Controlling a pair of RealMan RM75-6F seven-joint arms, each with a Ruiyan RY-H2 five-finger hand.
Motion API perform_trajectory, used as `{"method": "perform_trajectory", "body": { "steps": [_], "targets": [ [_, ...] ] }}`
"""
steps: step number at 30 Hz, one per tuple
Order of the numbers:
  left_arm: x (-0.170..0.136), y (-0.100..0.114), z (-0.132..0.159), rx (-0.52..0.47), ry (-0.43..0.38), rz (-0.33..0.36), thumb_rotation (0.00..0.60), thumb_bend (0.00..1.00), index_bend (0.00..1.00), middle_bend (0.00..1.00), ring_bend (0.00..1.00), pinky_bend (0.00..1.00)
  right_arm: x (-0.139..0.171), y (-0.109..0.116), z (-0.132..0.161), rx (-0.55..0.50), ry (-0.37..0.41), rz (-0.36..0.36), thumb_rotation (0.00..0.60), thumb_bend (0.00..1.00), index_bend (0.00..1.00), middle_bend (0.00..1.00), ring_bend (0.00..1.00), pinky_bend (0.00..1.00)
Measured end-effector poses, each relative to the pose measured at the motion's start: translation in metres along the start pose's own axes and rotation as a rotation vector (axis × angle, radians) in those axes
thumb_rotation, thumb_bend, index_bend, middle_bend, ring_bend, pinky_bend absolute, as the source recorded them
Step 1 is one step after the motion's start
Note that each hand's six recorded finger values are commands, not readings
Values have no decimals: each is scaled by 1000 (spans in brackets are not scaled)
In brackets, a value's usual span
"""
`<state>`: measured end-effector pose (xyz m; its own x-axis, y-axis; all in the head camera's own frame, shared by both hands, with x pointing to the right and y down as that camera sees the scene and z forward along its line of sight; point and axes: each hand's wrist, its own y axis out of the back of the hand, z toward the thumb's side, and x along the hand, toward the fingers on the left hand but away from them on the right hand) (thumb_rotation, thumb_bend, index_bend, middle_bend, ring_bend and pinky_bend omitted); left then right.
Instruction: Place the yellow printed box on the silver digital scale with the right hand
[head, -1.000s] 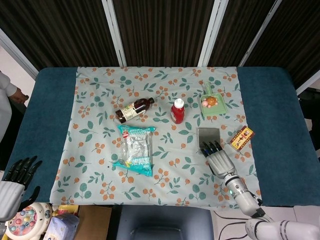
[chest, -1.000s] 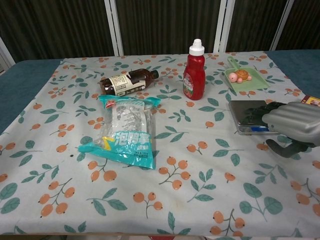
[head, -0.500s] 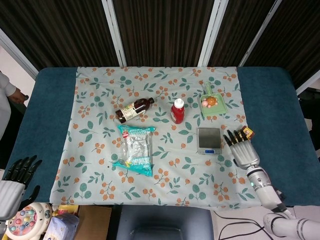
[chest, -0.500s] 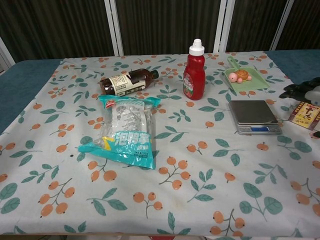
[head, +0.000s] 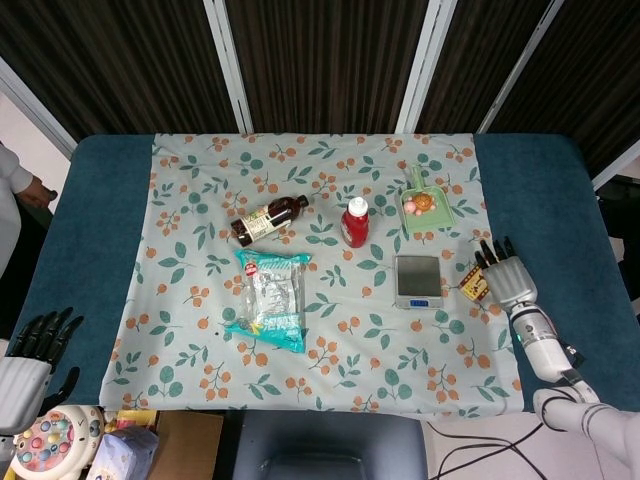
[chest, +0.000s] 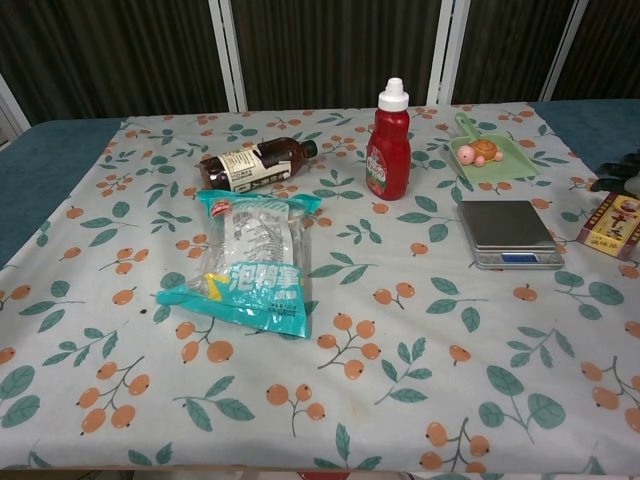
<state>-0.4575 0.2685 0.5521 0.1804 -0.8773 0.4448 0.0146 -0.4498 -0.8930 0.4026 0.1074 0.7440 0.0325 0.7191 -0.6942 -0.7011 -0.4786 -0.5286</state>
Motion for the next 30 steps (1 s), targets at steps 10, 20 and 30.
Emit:
{"method": "perform_trajectory", "body": {
  "steps": [10, 20, 30],
  "targets": [
    [0, 1, -2, 0, 6, 2, 600, 446, 0, 0, 0, 114, -11, 9, 9, -14, 14, -4, 600, 611, 624, 0, 0, 0],
    [0, 1, -1, 0, 3, 4, 600, 446, 0, 0, 0, 115, -6, 13, -1, -81, -7, -42, 600, 814, 947, 84, 0, 0],
    [-1, 0, 4, -3, -16, -1, 600, 445, 0, 0, 0, 115, 23, 64, -14, -188, 5, -200, 600, 814, 965, 89, 0, 0]
  ]
}}
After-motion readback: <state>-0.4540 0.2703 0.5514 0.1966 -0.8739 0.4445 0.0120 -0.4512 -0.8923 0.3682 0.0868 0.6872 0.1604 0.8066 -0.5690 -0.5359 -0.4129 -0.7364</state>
